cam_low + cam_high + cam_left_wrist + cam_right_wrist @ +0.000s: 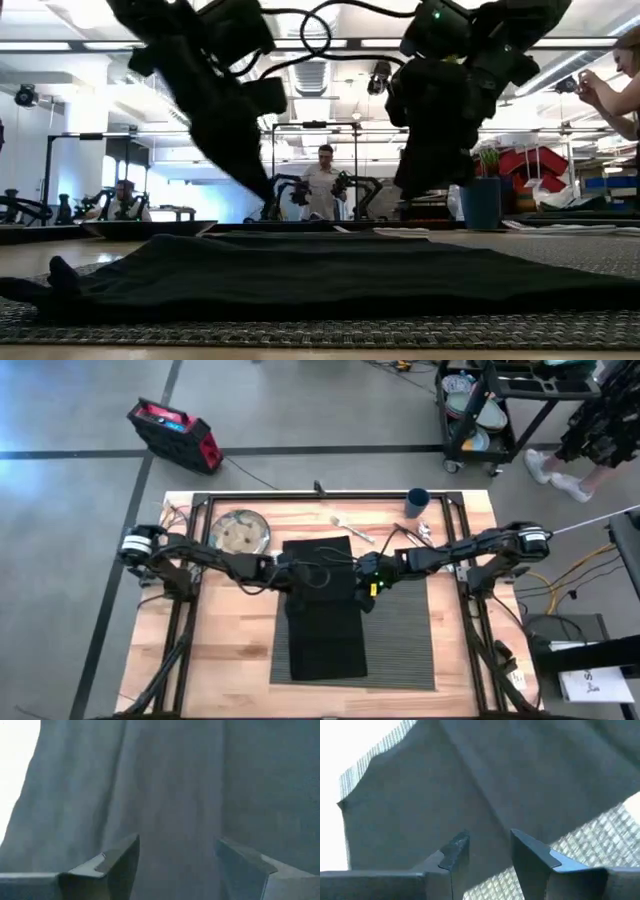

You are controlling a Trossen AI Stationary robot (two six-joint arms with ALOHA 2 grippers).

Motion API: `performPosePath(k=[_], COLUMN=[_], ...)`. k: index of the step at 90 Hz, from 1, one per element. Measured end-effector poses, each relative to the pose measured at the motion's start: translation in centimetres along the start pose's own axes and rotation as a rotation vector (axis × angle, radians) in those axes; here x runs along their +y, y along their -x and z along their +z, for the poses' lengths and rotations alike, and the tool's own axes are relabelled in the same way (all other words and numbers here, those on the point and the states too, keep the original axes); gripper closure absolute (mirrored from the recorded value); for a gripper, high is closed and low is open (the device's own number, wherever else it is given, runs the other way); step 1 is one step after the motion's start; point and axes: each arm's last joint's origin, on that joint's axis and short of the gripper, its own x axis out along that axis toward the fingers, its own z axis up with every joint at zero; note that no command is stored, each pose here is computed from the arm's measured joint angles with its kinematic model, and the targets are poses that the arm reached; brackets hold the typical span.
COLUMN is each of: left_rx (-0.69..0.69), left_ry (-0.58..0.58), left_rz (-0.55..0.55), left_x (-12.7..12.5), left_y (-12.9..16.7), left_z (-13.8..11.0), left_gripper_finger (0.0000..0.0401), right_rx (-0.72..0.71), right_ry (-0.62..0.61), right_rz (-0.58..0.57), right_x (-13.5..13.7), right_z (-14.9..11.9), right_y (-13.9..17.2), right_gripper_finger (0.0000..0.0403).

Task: Set table place
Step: Fold the black napkin

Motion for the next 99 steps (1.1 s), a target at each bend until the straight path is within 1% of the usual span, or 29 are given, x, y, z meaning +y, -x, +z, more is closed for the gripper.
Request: performPosePath(k=[7, 15, 25, 31, 37, 47, 55, 63, 71, 76, 84, 88, 99], left_rx=[0.003, 0.016, 0.000, 0.009, 0.030, 0.079, 0.079, 0.051, 0.033, 0.037, 0.047, 0.051, 0.107], left_ry=[-0.010, -0.035, -0.042, -0.033, -0.017, 0.027, 0.075, 0.122, 0.136, 0.132, 0.138, 0.142, 0.140], left_rz=[0.019, 0.036, 0.052, 0.059, 0.075, 0.137, 0.162, 0.180, 0.190, 0.156, -0.003, -0.057, -0.086], left_x=[0.8, 1.4, 1.8, 2.2, 2.9, 4.2, 5.3, 6.4, 7.0, 7.4, 7.4, 7.3, 7.1], left_y=[-0.7, -1.5, -2.0, -2.1, -2.1, -1.6, -0.7, 0.2, 0.7, 0.7, 0.3, -0.1, -1.5], left_z=[0.6, 1.0, 1.8, 1.8, 1.7, 1.3, 1.4, 1.8, 2.0, 1.9, 1.8, 1.8, 1.0], left_gripper_finger=[0.0181, 0.0196, 0.0229, 0.0251, 0.0271, 0.0297, 0.0310, 0.0321, 0.0330, 0.0341, 0.0380, 0.0392, 0.0400], right_rx=[0.001, 0.003, 0.008, -0.024, -0.025, -0.056, -0.071, -0.073, -0.072, -0.071, -0.075, -0.073, -0.067], right_ry=[0.030, 0.034, 0.021, 0.017, 0.002, -0.012, -0.005, -0.004, -0.004, -0.005, -0.005, -0.003, 0.007], right_rz=[0.019, -0.017, -0.057, -0.068, -0.108, -0.101, -0.086, -0.077, -0.073, -0.074, -0.069, -0.070, -0.074], right_x=[1.0, 1.8, 2.6, 3.2, 3.4, 4.0, 4.5, 4.7, 4.9, 4.8, 4.9, 4.9, 4.9], right_z=[-0.6, -1.6, -2.8, -3.0, -3.8, -3.9, -4.0, -4.1, -4.3, -4.3, -4.3, -4.3, -4.5], right_y=[-0.4, -0.9, -1.4, -1.6, -1.7, -1.5, -1.3, -1.3, -1.3, -1.4, -1.4, -1.4, -1.6], right_gripper_finger=[0.0296, 0.0316, 0.0367, 0.0393, 0.0392, 0.0393, 0.0401, 0.0401, 0.0402, 0.0402, 0.0403, 0.0403, 0.0403])
